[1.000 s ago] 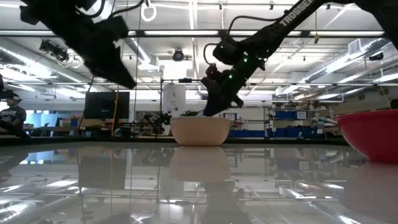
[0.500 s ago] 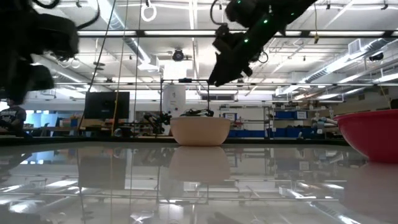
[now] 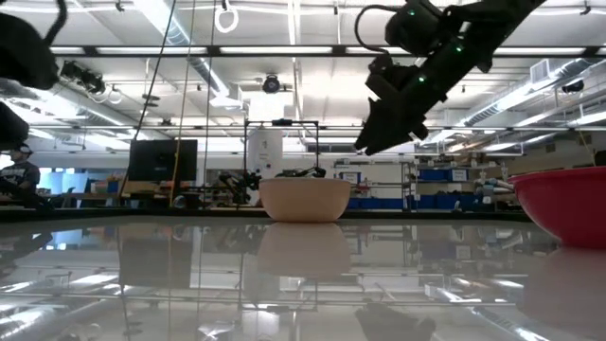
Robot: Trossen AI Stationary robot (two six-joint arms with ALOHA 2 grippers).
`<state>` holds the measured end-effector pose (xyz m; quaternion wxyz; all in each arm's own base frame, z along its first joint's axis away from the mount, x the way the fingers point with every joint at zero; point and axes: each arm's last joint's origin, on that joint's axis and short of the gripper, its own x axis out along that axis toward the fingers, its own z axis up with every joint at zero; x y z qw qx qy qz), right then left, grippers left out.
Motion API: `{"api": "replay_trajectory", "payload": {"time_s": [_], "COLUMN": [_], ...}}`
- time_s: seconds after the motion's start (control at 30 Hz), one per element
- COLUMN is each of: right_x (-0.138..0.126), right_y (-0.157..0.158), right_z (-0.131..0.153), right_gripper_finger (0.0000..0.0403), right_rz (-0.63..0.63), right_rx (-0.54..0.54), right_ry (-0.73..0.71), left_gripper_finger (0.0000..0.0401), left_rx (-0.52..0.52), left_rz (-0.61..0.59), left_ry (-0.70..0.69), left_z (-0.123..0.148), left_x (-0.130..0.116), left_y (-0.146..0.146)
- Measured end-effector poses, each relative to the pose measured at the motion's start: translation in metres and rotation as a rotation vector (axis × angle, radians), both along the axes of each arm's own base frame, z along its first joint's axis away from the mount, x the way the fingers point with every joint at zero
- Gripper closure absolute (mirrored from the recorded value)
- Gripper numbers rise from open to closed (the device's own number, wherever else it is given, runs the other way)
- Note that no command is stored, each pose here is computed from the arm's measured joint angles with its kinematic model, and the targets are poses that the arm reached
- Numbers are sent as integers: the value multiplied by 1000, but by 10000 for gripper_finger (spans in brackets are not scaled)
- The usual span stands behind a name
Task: Nest bowls inside each other
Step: Stack the printed blue bowl on top of the transparent blue bowl
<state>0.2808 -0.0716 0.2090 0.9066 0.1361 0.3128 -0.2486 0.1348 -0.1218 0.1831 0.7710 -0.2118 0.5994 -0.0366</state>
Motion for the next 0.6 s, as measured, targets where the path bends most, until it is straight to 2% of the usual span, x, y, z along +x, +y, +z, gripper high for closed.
{"api": "replay_trajectory", "payload": {"time_s": [0.1,0.17,0.27,0.4,0.5,0.6], "right_x": [-8,-14,-20,-29,-36,-46], "right_y": [4,7,14,23,30,36], "right_z": [0,1,7,20,31,39], "right_gripper_finger": [198,198,203,222,242,259], "right_rz": [-16,-22,-18,-11,5,20], "right_rx": [-4,-6,-11,-34,-44,-50], "right_ry": [-9,-18,-42,-61,-94,-104], "left_gripper_finger": [251,265,301,380,386,386], "left_rx": [55,95,180,172,192,308], "left_rz": [-134,-175,-143,-85,-42,-51], "left_ry": [-7,0,-7,-8,-36,-145], "left_z": [-11,-19,-27,-28,-21,-5], "left_x": [3,6,12,22,32,48], "left_y": [-10,-14,-12,-5,7,21]}}
